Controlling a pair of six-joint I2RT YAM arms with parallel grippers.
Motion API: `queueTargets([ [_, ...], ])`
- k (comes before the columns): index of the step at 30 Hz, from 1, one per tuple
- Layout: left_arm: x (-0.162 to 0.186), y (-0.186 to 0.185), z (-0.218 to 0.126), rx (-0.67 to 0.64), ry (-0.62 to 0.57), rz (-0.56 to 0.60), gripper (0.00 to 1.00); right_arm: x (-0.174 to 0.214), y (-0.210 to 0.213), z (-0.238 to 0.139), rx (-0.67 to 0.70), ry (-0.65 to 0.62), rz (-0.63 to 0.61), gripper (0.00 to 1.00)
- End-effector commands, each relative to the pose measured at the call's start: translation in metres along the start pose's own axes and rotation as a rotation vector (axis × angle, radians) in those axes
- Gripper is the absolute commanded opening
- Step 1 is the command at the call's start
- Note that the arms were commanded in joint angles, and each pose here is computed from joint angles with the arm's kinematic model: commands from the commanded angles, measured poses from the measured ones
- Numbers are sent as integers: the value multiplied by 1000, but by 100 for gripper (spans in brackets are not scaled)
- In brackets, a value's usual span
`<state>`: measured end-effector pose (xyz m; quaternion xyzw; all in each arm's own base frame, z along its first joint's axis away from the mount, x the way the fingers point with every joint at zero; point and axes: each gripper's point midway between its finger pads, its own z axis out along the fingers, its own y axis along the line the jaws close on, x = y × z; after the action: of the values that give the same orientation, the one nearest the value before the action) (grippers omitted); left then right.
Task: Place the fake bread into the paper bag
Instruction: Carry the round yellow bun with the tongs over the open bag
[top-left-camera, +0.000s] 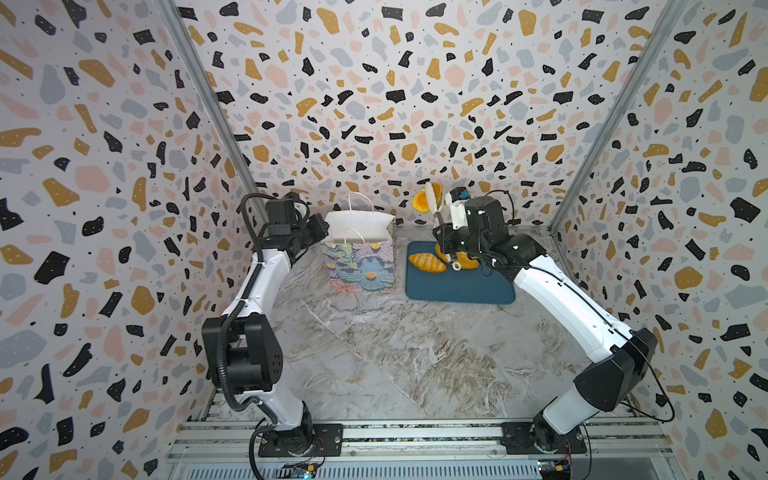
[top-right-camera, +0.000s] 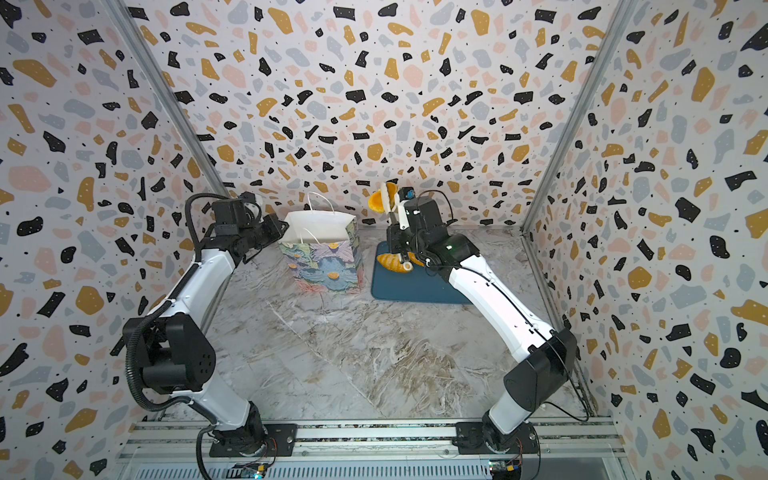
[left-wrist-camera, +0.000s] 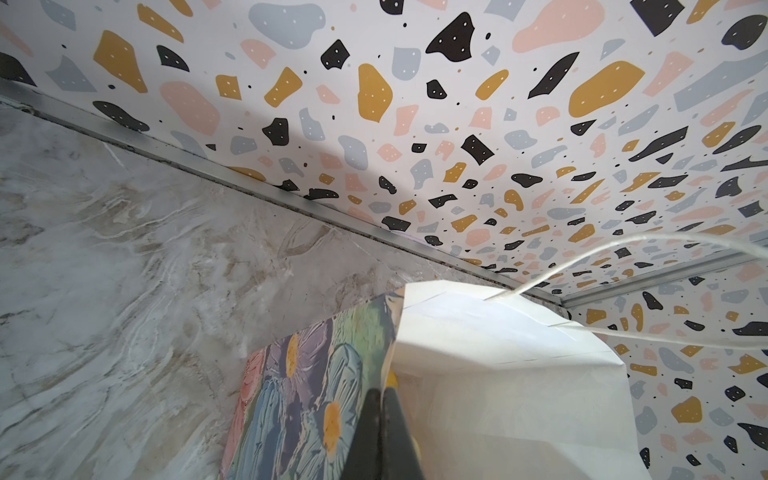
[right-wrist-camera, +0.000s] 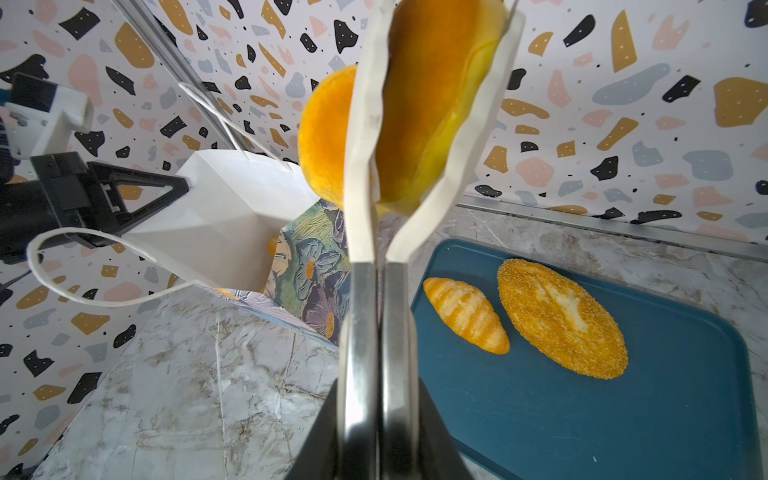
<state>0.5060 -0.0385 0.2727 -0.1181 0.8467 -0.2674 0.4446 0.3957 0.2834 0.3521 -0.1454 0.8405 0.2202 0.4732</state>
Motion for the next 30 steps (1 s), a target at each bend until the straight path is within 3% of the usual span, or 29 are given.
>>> queueTargets([
  [1, -9, -7, -11, 17, -35, 23, 0, -29, 21, -17, -28, -86, -31, 22],
  [17, -10, -10, -13, 23, -39, 22, 0, -25, 95, -1, -148, -83, -110, 22],
  [30, -10, -11, -15, 26, -43, 23, 0, -16, 130, 17, -191, -65, -155, 22],
])
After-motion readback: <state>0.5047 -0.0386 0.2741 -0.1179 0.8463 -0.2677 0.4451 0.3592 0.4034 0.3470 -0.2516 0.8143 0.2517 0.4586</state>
